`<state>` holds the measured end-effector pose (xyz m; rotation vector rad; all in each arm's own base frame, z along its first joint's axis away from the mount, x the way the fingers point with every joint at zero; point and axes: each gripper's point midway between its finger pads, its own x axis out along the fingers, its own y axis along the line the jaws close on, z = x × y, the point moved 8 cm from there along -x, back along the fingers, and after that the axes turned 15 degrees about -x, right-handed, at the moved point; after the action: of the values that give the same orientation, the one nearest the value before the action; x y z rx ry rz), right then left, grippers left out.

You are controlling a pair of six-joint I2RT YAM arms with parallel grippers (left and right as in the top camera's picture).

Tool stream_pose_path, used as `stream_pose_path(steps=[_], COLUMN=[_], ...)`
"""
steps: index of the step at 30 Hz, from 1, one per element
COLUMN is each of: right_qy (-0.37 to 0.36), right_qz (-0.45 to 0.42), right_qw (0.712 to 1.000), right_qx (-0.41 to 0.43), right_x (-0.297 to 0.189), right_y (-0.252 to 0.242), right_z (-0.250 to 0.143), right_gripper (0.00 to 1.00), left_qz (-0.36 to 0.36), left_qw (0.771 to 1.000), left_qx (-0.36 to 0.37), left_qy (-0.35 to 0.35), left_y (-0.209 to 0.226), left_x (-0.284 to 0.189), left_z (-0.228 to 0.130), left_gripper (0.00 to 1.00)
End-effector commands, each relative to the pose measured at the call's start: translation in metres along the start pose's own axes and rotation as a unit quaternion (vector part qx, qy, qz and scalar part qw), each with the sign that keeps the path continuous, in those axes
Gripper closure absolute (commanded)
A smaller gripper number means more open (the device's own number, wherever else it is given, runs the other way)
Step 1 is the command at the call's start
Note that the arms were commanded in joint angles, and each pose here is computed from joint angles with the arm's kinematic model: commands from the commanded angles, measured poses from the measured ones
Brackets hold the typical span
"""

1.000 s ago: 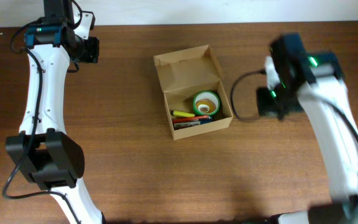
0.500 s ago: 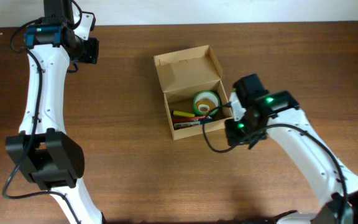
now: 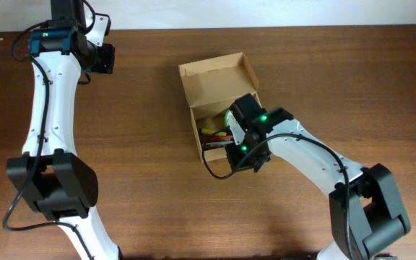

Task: Pack container

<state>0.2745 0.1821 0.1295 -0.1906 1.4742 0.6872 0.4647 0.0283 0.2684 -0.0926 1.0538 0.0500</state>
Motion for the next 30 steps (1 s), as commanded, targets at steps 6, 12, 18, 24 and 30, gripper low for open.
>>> stream_pose_path(steps=[6, 12, 18, 24, 30], right_qy=[-0.052, -0.084, -0.119, -0.106, -0.105], right_qz=[0.036, 0.035, 0.028, 0.035, 0.035], right_qw=[0.998, 0.996, 0.992, 0.994, 0.992], right_qx=[-0.012, -0.016, -0.015, -0.012, -0.064], right_x=[0.002, 0.000, -0.001, -0.005, -0.053], right_y=[0.010, 0.010, 0.009, 0.011, 0.026], right_z=[0.018, 0.029, 0.041, 0.039, 0.055], right_gripper=[0.96, 0.96, 0.96, 0.96, 0.97], left_qz=[0.002, -0.001, -0.006, -0.009, -0.043], left_qw=[1.000, 1.000, 1.000, 1.000, 0.999], left_qx=[0.006, 0.009, 0.018, 0.024, 0.025], left_qy=[0.007, 0.007, 0.007, 0.008, 0.009], left_y=[0.002, -0.001, -0.010, -0.017, -0.024], left_x=[0.006, 0.006, 0.006, 0.006, 0.006], left_z=[-0.002, -0.002, -0.003, -0.003, -0.004], left_gripper=[0.98, 0.98, 0.98, 0.98, 0.98])
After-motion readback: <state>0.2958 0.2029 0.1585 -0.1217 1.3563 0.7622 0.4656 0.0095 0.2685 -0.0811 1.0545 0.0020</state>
